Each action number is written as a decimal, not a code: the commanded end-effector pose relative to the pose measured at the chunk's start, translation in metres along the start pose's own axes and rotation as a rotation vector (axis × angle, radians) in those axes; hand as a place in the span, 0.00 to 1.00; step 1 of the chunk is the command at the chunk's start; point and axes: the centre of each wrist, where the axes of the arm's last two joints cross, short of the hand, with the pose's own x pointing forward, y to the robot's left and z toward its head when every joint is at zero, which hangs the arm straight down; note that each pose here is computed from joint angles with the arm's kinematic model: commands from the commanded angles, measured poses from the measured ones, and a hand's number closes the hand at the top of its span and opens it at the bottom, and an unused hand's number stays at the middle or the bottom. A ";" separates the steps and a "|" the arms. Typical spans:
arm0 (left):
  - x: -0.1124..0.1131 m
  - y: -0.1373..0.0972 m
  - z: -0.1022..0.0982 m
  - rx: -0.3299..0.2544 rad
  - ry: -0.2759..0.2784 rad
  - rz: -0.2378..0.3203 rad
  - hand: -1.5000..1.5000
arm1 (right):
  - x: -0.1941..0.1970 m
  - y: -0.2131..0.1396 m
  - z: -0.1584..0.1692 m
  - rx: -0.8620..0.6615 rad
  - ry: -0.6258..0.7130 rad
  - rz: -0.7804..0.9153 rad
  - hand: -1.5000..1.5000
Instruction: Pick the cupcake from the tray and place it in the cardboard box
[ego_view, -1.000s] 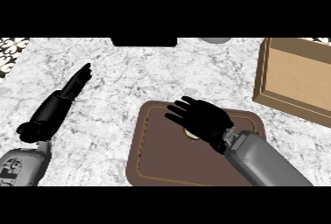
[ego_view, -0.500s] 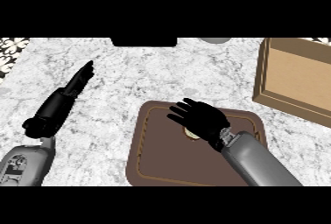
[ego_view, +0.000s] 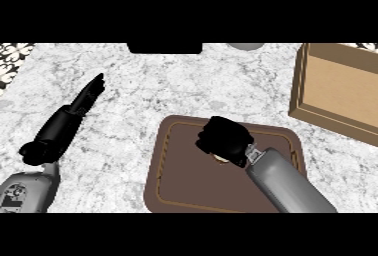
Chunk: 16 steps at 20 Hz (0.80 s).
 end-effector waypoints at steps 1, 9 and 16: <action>0.007 0.005 -0.007 0.007 -0.015 -0.010 0.50 | -0.007 0.007 -0.004 -0.071 -0.040 0.035 1.00; 0.002 0.001 0.000 0.037 0.010 0.008 0.50 | -0.036 0.036 0.087 -0.194 -0.012 -0.220 1.00; -0.010 -0.002 0.007 0.011 0.007 -0.020 0.50 | -0.043 0.009 0.165 -0.396 0.002 -0.154 1.00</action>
